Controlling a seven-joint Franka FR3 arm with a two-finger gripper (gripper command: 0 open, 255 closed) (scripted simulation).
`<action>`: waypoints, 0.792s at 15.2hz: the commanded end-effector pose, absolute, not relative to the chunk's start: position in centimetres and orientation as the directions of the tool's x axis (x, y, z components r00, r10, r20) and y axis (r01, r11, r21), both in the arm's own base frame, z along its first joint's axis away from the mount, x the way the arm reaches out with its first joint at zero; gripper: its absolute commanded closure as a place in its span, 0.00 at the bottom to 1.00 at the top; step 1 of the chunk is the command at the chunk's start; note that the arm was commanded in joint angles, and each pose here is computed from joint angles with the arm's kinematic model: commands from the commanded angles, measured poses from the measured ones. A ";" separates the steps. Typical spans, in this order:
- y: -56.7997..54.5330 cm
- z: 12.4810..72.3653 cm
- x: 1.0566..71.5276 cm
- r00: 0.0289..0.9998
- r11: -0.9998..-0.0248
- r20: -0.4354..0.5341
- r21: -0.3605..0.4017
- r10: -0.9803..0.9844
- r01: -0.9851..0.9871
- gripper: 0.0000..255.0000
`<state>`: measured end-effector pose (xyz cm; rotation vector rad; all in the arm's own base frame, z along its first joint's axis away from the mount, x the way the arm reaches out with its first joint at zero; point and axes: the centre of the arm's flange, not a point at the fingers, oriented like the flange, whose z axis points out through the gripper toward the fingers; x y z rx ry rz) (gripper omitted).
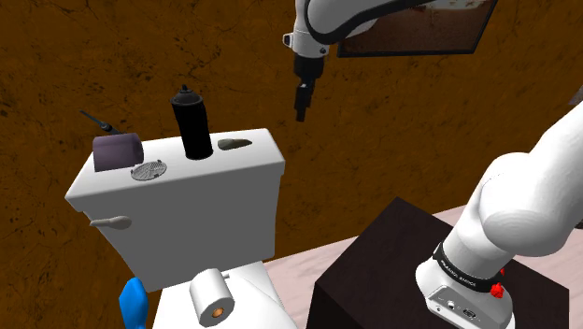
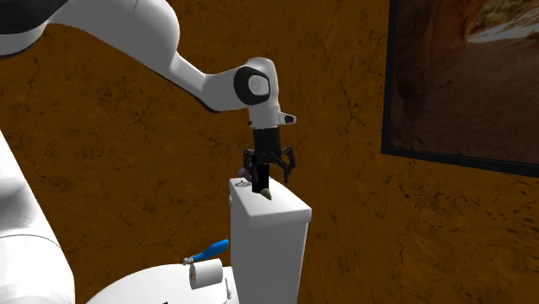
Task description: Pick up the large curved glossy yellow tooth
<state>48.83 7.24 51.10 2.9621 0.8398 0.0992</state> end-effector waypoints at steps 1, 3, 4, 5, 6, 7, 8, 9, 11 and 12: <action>8.6 50.4 50.7 0.816 -0.817 0.050 0.071 0.576 0.572 0.00; 10.2 49.5 52.5 0.781 -0.783 0.055 0.065 0.622 0.619 0.00; 11.0 49.1 53.4 0.763 -0.765 0.058 0.062 0.644 0.641 0.00; 11.8 48.7 54.2 0.744 -0.746 0.060 0.060 0.666 0.663 0.00; 12.7 48.3 55.0 0.724 -0.726 0.063 0.057 0.687 0.685 0.00; 13.5 47.9 55.8 0.703 -0.706 0.065 0.055 0.708 0.706 0.00; 14.4 47.5 56.6 0.682 -0.686 0.068 0.052 0.728 0.726 0.00; 15.4 47.1 57.3 0.661 -0.664 0.071 0.050 0.747 0.746 0.00; 17.3 46.3 58.7 0.616 -0.620 0.077 0.046 0.784 0.783 0.00; 18.3 45.9 59.4 0.593 -0.597 0.080 0.044 0.801 0.801 0.00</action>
